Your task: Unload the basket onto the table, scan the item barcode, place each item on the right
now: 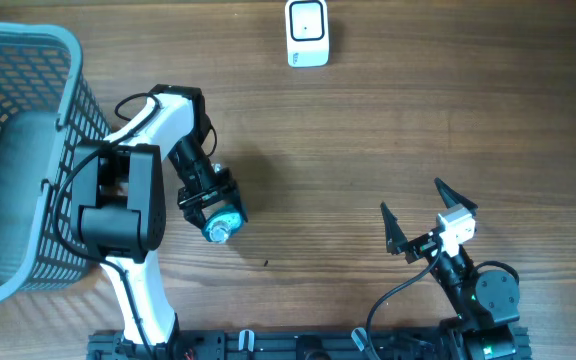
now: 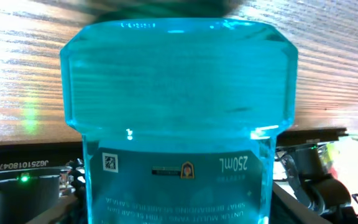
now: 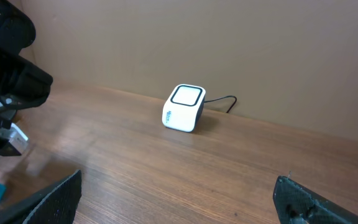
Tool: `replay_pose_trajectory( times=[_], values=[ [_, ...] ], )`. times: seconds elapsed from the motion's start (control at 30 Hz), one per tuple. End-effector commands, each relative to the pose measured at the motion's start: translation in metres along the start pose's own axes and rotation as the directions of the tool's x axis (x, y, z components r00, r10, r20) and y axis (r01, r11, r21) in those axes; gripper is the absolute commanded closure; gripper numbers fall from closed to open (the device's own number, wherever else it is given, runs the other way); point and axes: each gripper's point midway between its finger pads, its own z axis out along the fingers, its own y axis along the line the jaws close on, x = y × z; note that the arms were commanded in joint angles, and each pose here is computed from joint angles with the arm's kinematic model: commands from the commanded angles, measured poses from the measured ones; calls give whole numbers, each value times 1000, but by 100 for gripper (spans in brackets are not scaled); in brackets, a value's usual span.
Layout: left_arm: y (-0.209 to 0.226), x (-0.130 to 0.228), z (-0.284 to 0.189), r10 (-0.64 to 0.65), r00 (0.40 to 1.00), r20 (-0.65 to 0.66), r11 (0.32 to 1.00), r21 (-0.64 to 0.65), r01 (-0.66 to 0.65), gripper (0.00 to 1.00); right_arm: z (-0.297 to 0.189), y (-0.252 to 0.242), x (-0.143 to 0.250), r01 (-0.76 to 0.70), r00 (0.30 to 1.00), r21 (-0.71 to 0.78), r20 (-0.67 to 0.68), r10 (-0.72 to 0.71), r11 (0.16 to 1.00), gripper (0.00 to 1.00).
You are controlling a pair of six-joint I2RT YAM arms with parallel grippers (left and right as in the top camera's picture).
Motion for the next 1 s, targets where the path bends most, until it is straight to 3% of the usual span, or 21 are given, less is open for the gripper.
replay_pose_trajectory(
  times=[0.0,0.07,0.13,0.23,0.3,0.37,0.6,0.67,0.7,0.83,0.97],
  values=[
    [-5,-13,-2,33,999,42,999,17,-34,33,-1,-2,-2,0,1000,13,10,-1,1000,0],
    [-5,-13,-2,34,998,45,999,18,-35,18,-1,-2,-2,1,1000,14,10,-1,1000,0],
    [-5,-14,-2,36,998,48,999,18,-37,19,-1,-2,-2,0,1000,14,10,-1,1000,0],
    [-6,-15,-3,37,998,52,999,19,-39,31,-1,-2,-2,0,1000,13,10,-1,1000,0],
    [-6,-15,-3,38,998,52,999,19,-39,32,-1,-2,-2,0,1000,14,10,-1,1000,0],
    [-6,-16,-3,39,998,54,999,20,-40,24,-1,-2,-2,1,1000,14,10,-1,1000,0],
    [-6,-16,-3,39,998,55,999,21,-40,25,-1,-2,-2,1,1000,14,10,-1,1000,0],
    [-7,-14,-6,38,998,53,999,20,-39,13,-1,-2,-2,1,1000,14,10,-1,1000,0],
    [-8,-14,-9,39,998,56,999,20,-41,0,-1,-2,-2,0,1000,14,10,-1,1000,0],
    [-13,-11,-28,54,994,93,999,5,-54,0,-1,-2,-2,0,1000,14,10,-1,1000,0],
    [-16,-7,-61,64,973,223,998,-36,-57,0,-1,-2,-2,0,1000,14,10,0,1000,0]
  ],
)
